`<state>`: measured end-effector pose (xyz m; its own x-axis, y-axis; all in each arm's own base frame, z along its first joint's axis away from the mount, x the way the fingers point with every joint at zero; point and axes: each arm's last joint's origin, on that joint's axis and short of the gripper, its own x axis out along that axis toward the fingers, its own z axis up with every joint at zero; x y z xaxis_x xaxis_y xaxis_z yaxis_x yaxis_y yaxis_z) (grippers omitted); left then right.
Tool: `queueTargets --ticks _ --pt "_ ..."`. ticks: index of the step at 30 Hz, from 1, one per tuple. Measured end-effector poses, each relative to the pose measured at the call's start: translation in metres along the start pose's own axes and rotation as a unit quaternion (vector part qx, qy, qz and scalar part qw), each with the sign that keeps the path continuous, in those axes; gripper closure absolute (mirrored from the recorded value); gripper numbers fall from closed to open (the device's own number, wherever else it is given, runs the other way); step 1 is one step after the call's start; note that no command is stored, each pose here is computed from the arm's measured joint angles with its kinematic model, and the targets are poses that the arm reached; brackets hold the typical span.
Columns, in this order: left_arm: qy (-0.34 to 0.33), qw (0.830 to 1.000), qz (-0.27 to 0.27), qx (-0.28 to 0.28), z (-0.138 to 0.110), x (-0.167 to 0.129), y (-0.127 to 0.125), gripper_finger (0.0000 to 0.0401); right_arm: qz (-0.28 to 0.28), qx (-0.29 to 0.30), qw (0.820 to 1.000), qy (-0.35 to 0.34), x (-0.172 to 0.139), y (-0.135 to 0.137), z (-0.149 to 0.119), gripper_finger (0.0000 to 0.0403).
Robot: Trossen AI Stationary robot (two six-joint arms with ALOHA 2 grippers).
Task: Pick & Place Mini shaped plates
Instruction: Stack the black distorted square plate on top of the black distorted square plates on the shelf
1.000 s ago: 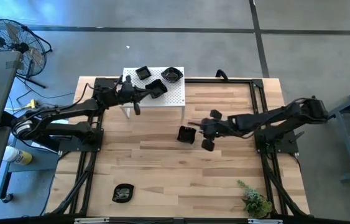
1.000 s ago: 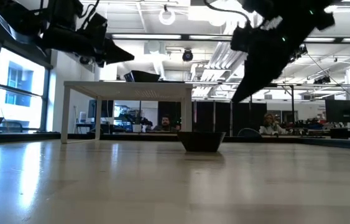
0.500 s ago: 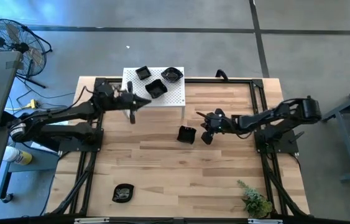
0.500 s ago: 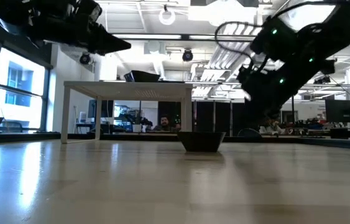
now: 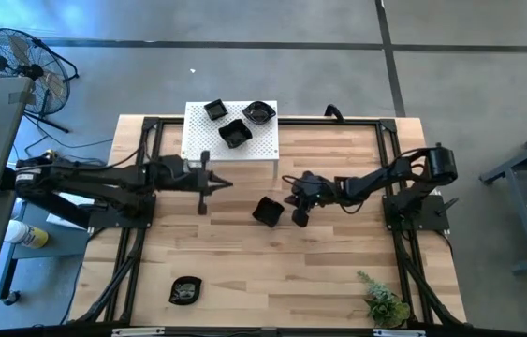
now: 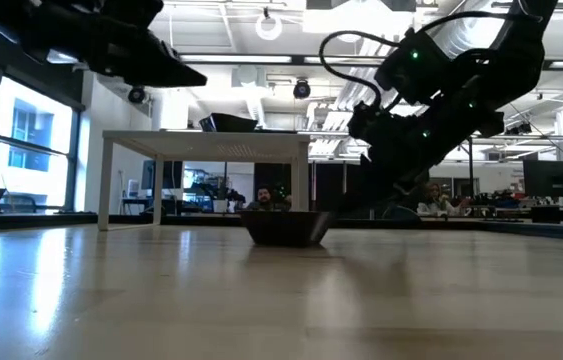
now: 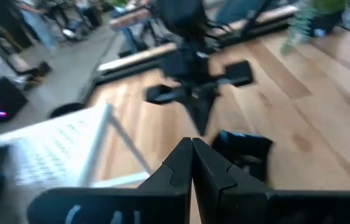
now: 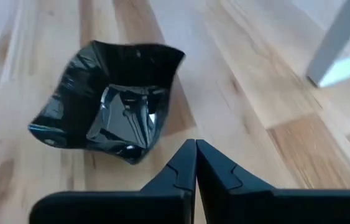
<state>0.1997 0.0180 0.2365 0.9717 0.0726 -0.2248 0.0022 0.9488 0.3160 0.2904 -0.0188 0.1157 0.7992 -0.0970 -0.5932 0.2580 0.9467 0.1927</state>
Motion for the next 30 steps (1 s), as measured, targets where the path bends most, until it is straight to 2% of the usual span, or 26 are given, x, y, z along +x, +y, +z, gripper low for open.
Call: queueTargets --ticks 4,11,15,19,22,25,30 --pt "0.028 0.999 -0.02 -0.019 -0.003 0.006 -0.019 0.04 0.007 -0.027 1.0 -0.013 0.0 0.003 0.002 0.0401" --pt "0.082 0.994 -0.023 -0.063 -0.015 0.024 -0.042 0.04 0.0 -0.085 0.996 -0.012 0.0 0.001 0.002 0.0397" --pt "0.096 0.991 -0.022 -0.092 -0.007 0.04 -0.043 0.04 0.003 -0.113 0.993 -0.012 0.0 0.001 0.002 0.0401" --pt "0.11 0.989 -0.029 -0.092 0.003 0.057 -0.043 0.04 0.01 -0.131 0.991 -0.013 -0.001 0.001 0.0 0.0401" --pt "0.116 0.989 -0.03 -0.09 0.011 0.069 -0.043 0.04 0.059 -0.151 0.986 -0.042 -0.007 -0.001 -0.009 0.0401" --pt "0.13 0.987 -0.033 -0.083 0.016 0.077 -0.042 0.04 0.101 -0.146 0.98 -0.092 -0.018 -0.007 -0.016 0.0401" --pt "0.162 0.982 -0.036 -0.089 0.025 0.089 -0.042 0.04 0.105 -0.119 0.976 -0.146 -0.039 -0.02 -0.032 0.0401"
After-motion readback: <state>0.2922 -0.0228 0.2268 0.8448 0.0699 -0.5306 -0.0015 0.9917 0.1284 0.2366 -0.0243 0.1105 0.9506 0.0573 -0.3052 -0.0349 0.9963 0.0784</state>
